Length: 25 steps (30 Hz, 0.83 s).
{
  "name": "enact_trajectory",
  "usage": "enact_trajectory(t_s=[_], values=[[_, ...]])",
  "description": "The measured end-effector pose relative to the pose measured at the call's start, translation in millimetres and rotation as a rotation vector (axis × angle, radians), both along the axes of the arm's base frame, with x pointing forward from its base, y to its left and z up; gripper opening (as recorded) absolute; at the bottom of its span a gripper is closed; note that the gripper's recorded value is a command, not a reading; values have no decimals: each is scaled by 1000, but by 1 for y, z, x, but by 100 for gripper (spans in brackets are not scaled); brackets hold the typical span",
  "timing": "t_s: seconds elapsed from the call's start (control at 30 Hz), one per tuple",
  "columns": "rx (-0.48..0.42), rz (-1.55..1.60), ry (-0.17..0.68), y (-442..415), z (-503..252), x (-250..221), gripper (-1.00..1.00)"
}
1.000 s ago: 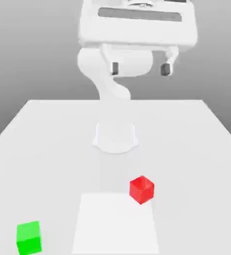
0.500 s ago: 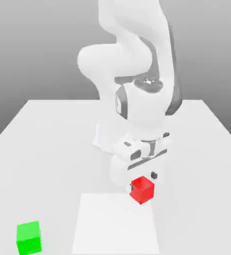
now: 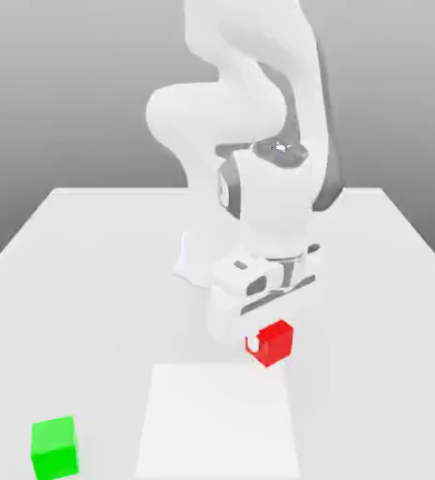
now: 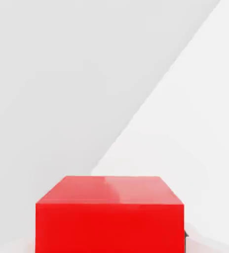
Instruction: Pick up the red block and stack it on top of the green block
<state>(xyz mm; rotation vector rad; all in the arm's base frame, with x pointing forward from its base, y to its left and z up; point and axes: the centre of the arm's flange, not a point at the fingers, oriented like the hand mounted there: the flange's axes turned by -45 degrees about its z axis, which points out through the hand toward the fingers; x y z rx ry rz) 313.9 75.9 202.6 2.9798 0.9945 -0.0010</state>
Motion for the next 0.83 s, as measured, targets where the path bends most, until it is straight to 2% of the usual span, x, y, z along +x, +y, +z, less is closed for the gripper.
enact_trajectory(t_s=[0.13, 0.4, 0.57, 0.7, 0.73, 0.83], values=[[11, -225, 4, -34, 14, 42, -100], [18, -814, 6, -172, 32, 125, -100], [5, -1131, 1, -263, 39, 150, -100], [2, -1180, -1, -279, -7, 153, -100], [1, -1182, -1, -279, -16, 153, 100], [1, -1182, -1, -279, -16, 153, 100]])
